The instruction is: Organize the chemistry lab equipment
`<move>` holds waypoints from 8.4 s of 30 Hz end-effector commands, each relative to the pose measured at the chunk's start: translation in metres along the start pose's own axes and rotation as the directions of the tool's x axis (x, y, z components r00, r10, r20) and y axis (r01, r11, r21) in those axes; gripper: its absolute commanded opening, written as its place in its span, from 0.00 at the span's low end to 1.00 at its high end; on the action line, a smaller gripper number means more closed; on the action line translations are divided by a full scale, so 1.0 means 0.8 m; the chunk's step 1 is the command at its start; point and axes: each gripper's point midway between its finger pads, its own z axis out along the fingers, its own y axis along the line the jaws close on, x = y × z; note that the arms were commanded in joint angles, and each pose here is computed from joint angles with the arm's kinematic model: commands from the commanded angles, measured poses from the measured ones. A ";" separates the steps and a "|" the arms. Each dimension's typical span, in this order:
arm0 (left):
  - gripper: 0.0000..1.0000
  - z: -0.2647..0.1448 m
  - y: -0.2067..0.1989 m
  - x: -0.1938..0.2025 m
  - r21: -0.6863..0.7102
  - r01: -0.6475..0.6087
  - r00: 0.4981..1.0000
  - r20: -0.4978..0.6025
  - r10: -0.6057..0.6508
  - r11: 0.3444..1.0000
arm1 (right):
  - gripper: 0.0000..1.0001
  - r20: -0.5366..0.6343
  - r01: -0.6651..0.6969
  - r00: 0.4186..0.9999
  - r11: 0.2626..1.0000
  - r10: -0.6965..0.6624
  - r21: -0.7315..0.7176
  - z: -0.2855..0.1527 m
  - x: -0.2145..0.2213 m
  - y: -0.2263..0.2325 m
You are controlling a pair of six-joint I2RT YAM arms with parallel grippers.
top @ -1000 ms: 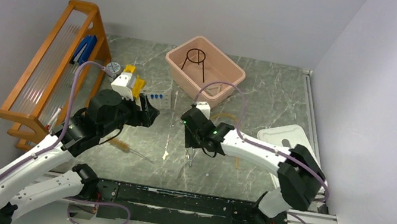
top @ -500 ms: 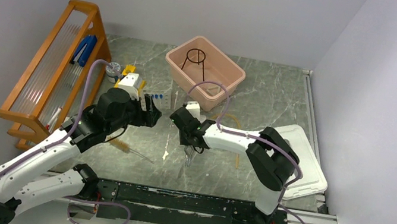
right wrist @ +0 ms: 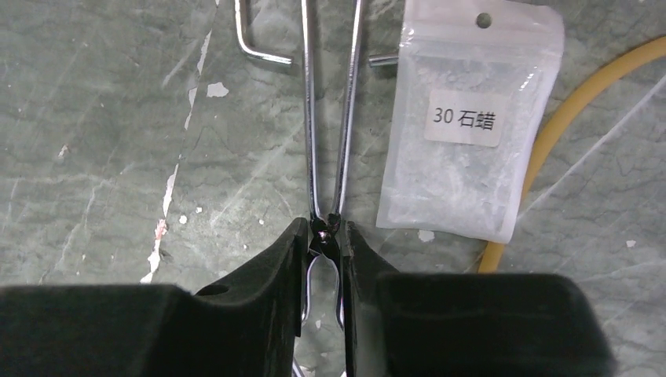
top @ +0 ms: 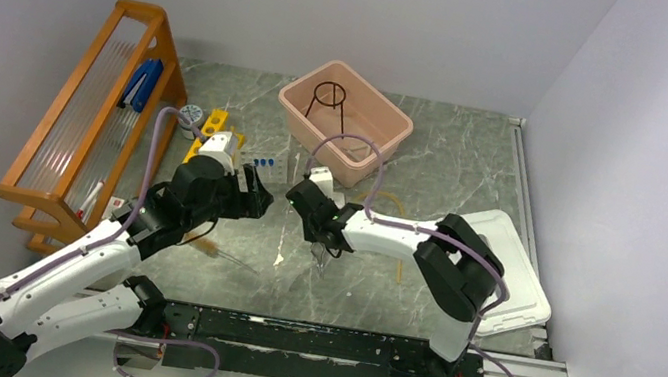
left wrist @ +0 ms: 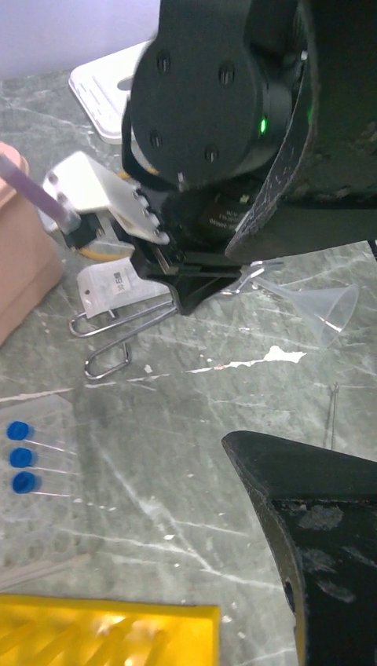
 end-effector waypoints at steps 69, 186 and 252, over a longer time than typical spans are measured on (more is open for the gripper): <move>0.85 0.024 -0.008 0.027 0.031 0.169 0.985 -0.048 -0.167 0.985 | 0.00 0.023 -0.079 0.996 0.986 0.083 -0.149 -0.040 0.004 -0.012; 0.83 -0.034 -0.045 -0.090 0.086 -0.048 0.990 0.137 0.036 0.995 | 0.00 0.431 0.435 0.870 0.787 -0.240 -0.438 -0.026 -0.327 -0.093; 0.87 -0.013 -0.005 -0.034 -0.002 -0.058 0.998 0.031 0.058 0.998 | 0.53 0.388 -0.111 0.897 0.957 0.213 -0.269 -0.164 -0.295 -0.145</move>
